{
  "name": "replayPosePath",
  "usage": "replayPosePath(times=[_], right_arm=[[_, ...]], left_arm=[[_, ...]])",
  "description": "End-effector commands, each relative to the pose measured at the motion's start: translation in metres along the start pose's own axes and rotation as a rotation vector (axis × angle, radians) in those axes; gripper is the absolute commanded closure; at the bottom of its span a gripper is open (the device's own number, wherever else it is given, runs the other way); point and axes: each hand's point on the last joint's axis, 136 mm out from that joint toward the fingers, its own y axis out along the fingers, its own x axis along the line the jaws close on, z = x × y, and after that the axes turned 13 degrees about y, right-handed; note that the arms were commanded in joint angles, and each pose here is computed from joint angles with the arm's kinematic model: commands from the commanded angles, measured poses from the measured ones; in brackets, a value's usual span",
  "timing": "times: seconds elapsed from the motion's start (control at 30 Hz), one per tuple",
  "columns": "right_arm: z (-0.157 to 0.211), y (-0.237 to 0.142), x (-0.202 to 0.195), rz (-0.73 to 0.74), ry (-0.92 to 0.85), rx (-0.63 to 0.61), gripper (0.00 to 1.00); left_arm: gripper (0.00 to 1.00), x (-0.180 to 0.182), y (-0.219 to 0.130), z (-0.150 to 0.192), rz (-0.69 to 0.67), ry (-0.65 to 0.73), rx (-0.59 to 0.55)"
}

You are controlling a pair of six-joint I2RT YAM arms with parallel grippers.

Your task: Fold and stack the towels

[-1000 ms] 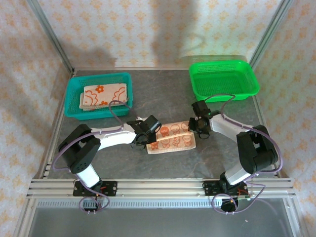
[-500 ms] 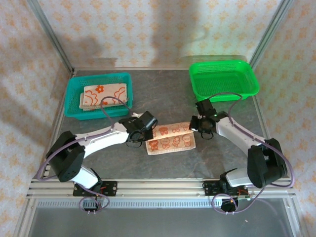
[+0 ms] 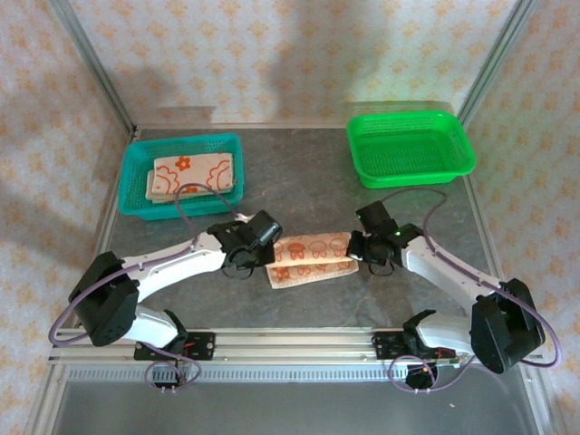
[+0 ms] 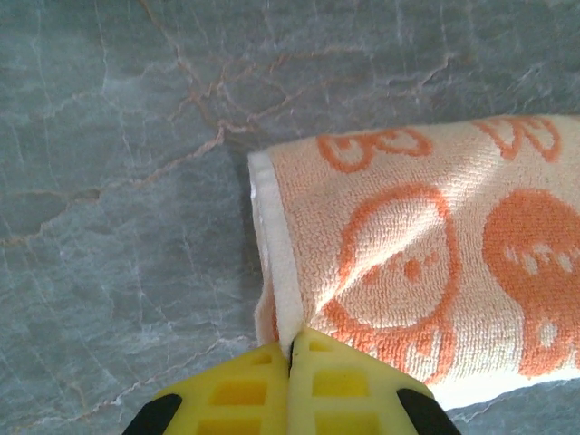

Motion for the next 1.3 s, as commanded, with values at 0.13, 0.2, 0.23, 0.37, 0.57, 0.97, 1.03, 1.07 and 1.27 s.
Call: replayPosePath(times=[0.13, 0.2, 0.23, 0.37, 0.57, 0.97, 1.03, 1.07, 1.27], right_arm=[[0.006, 0.004, -0.023, 0.073, 0.021, -0.012, 1.0], [0.007, 0.004, -0.025, 0.08, 0.02, -0.008, 1.0], [0.007, 0.004, -0.026, 0.085, 0.019, -0.009, 1.0], [0.006, 0.002, -0.025, 0.09, 0.009, -0.012, 1.0], [0.007, 0.002, -0.031, 0.112, 0.012, -0.014, 1.0], [0.02, 0.026, -0.058, 0.181, 0.025, 0.017, 0.86], [0.021, 0.026, -0.054, 0.168, 0.018, 0.031, 0.81], [0.021, 0.024, -0.051, 0.161, 0.013, 0.031, 0.77], [0.002, 0.001, -0.024, 0.109, -0.009, -0.017, 0.66]], left_arm=[[1.0, 0.0, 0.001, 0.025, 0.019, -0.039, 0.034], [1.0, -0.002, 0.001, 0.03, 0.03, -0.047, 0.039], [1.0, -0.004, 0.001, 0.032, 0.037, -0.053, 0.043], [1.0, -0.012, 0.0, 0.038, 0.06, -0.052, 0.055], [1.0, -0.015, 0.004, 0.046, 0.063, -0.057, 0.076], [0.99, -0.012, 0.036, 0.072, 0.017, -0.029, 0.197], [0.92, -0.01, 0.033, 0.07, 0.004, -0.025, 0.189], [0.89, -0.009, 0.03, 0.068, -0.002, -0.021, 0.18], [0.43, -0.008, 0.009, 0.047, -0.009, 0.006, 0.135]])
